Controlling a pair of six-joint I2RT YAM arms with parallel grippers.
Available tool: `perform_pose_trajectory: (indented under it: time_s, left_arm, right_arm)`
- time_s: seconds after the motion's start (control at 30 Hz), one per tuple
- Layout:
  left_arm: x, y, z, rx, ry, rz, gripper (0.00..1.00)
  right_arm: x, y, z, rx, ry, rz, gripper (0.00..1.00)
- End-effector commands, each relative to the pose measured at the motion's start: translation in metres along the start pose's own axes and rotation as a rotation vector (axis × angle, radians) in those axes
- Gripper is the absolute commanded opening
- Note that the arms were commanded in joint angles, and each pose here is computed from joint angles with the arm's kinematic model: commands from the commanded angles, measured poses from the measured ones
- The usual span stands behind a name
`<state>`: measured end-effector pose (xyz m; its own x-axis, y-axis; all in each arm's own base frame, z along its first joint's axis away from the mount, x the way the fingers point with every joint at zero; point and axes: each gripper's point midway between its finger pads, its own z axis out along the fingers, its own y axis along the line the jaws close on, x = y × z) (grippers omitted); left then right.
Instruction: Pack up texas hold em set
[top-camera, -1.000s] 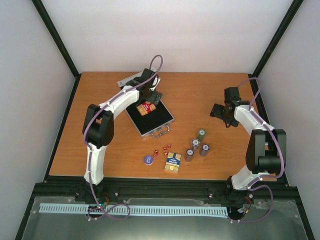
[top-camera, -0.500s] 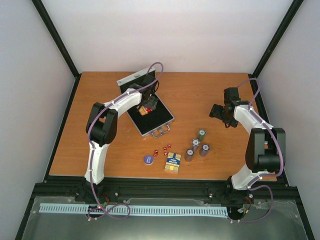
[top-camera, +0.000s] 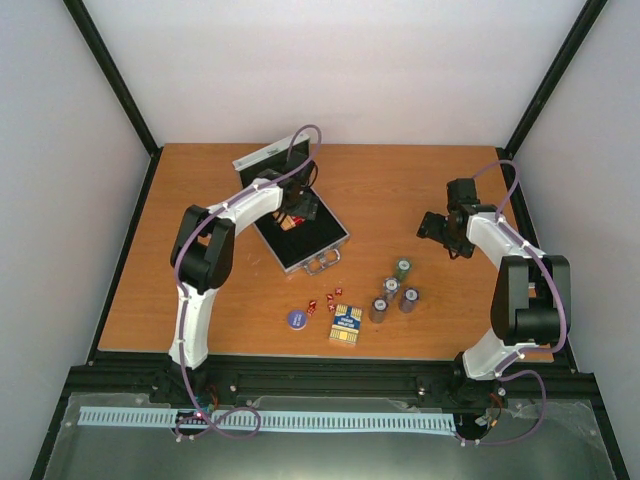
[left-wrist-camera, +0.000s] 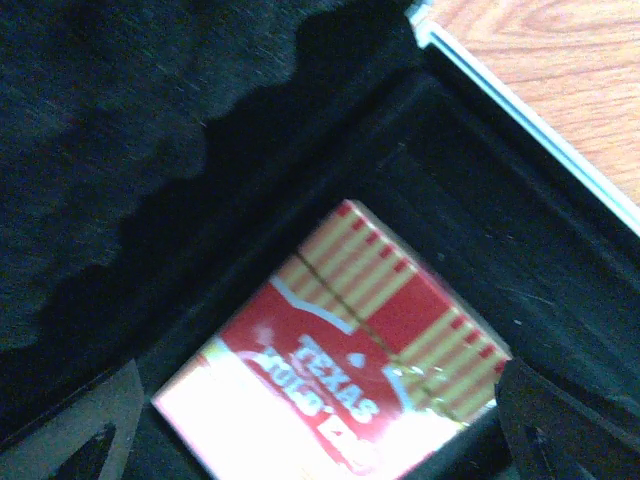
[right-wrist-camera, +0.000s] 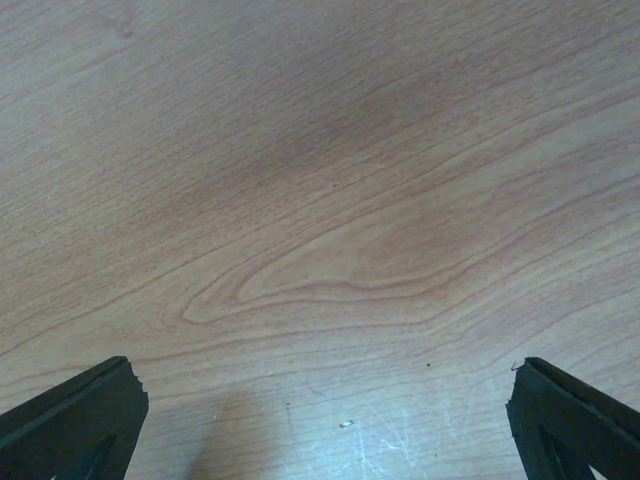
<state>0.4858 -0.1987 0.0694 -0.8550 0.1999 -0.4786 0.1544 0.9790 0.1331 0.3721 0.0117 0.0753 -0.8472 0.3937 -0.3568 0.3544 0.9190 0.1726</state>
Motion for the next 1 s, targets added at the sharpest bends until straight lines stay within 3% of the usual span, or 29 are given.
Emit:
perform_pose_trajectory:
  time_s: [0.0, 0.2, 0.53, 0.73, 0.97]
  left_arm:
    - [-0.004, -0.016, -0.011, 0.123, -0.005, -0.158, 1.00]
    - [0.008, -0.010, 0.000, 0.069, 0.039, -0.203, 1.00]
    - [0.028, 0.015, 0.008, -0.078, 0.086, -0.151, 1.00]
    - [0.017, -0.010, -0.014, 0.107, 0.015, -0.121, 1.00]
    - [-0.004, -0.030, -0.053, 0.262, -0.082, 0.049, 1.00]
  right_arm:
    - [0.000, -0.002, 0.002, -0.005, -0.008, 0.000, 1.00]
    - [0.004, -0.002, 0.006, -0.009, 0.006, -0.008, 1.00]
    - [0.006, 0.002, 0.010, -0.035, 0.017, -0.009, 1.00]
    - [0.006, 0.003, 0.010, -0.046, 0.010, -0.008, 1.00]
    - [0.009, 0.004, 0.015, -0.059, 0.015, 0.000, 1.00]
